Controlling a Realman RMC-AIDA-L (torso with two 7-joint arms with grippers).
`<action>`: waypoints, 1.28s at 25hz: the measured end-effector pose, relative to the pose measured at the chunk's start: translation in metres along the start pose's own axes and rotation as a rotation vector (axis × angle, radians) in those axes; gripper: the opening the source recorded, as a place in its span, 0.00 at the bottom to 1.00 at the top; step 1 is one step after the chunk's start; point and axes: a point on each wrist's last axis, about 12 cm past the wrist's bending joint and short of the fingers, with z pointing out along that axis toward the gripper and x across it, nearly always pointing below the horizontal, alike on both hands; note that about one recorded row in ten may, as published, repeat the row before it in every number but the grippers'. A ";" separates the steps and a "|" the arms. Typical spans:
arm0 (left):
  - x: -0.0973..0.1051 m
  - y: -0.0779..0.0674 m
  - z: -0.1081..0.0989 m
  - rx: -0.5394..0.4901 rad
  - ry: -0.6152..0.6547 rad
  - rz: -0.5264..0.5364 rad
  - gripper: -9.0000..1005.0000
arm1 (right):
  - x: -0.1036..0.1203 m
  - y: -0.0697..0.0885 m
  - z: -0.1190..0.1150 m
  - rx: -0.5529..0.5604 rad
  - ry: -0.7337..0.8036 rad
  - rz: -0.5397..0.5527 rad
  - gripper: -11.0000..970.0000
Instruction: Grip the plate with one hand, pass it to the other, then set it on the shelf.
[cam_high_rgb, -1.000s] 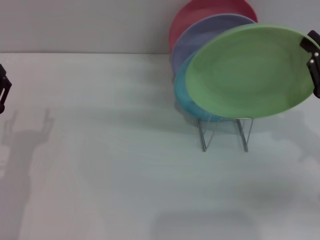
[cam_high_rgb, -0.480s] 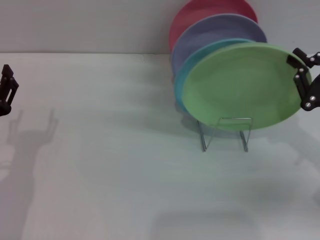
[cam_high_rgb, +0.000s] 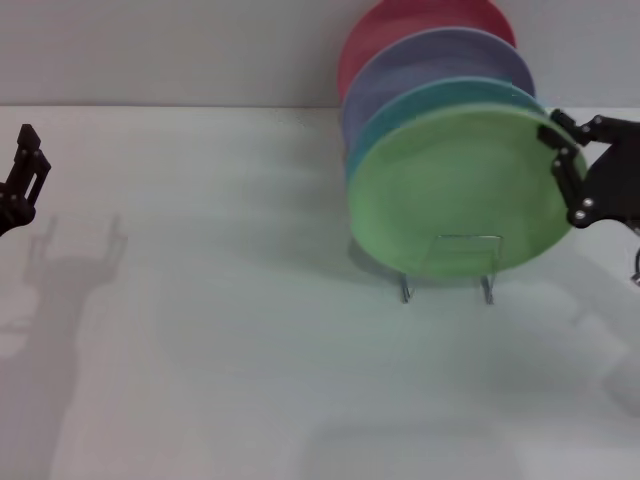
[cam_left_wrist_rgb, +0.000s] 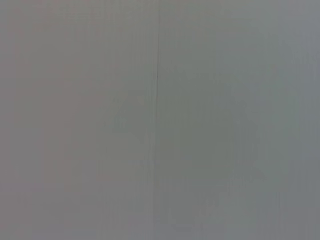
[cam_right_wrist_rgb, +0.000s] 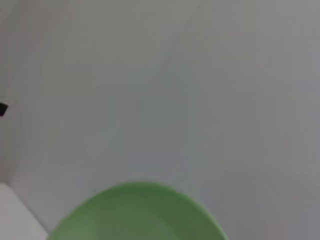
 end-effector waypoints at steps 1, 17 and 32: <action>0.000 0.000 0.000 0.000 0.000 0.000 0.79 | 0.002 0.003 0.003 -0.017 0.007 0.010 0.08; 0.000 0.000 0.001 0.001 -0.005 0.000 0.79 | 0.002 0.011 0.000 -0.053 0.000 0.027 0.46; 0.008 0.006 -0.010 -0.019 -0.053 0.027 0.79 | 0.003 -0.024 -0.079 0.833 -0.177 0.307 0.82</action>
